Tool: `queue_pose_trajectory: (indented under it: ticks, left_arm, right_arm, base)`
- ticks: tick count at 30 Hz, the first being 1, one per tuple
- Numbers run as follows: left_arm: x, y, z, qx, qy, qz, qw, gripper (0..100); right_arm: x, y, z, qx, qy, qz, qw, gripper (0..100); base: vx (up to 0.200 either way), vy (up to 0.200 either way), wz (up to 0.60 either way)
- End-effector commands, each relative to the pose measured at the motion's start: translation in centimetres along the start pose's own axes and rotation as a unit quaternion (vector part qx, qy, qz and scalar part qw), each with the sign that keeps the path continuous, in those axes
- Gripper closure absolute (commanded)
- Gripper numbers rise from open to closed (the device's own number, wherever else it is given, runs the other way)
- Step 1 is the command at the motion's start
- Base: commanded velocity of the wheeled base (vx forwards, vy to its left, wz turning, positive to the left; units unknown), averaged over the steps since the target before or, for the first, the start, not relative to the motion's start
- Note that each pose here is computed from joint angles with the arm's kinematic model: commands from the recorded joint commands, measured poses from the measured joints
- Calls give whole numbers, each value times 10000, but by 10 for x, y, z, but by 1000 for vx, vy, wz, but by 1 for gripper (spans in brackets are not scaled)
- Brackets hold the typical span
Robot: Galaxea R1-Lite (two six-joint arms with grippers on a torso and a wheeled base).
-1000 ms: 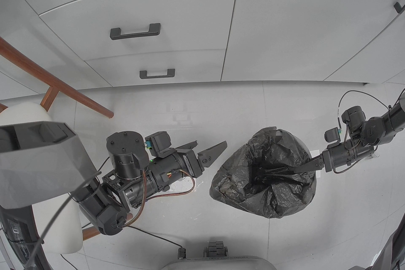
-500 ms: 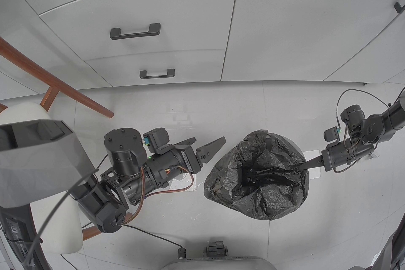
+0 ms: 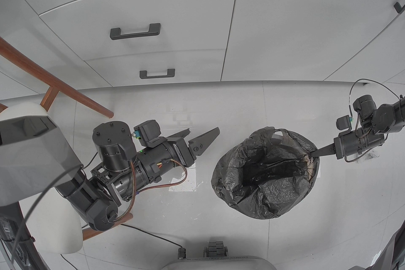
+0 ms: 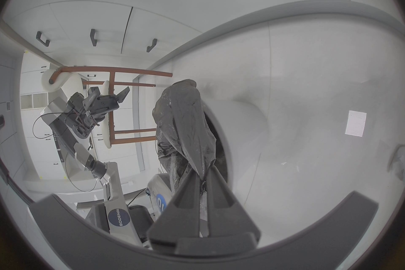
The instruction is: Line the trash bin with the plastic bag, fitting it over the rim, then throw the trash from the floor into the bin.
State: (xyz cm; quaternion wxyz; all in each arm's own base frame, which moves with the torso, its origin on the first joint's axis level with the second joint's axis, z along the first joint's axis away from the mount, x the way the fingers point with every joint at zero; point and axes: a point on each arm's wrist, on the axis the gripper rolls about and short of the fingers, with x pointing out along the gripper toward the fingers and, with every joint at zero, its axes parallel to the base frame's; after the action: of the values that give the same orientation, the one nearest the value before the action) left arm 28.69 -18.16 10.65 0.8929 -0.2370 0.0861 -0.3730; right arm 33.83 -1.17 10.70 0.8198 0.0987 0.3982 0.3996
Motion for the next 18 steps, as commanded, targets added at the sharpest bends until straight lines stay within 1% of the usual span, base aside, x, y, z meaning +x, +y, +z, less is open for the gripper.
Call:
queue_pose_trajectory:
  ticks: [1,7,14,15,18]
  left_arm:
    - [-1,-1,2,12,-27,-7,10000,0]
    - [-2,-1,2,10,-20,-3,10000,0]
    - [-3,2,4,13,-57,47,10000,0]
    - [-3,2,5,17,-81,59,9999,0]
    - [-5,6,7,25,-108,123,9999,0]
  right_arm:
    - [-12,-3,1,22,-123,-121,9998,100]
    - [-17,-9,-3,142,-131,-183,9996,100]
    - [-10,-16,-6,229,-55,-161,9996,100]
    - [-9,-18,-7,242,-48,-166,9996,0]
    - [-6,-21,-8,289,-12,-151,9995,0]
  base:
    - [0,0,0]
    - [0,0,0]
    - [0,0,0]
    - [0,0,0]
    - [0,0,0]
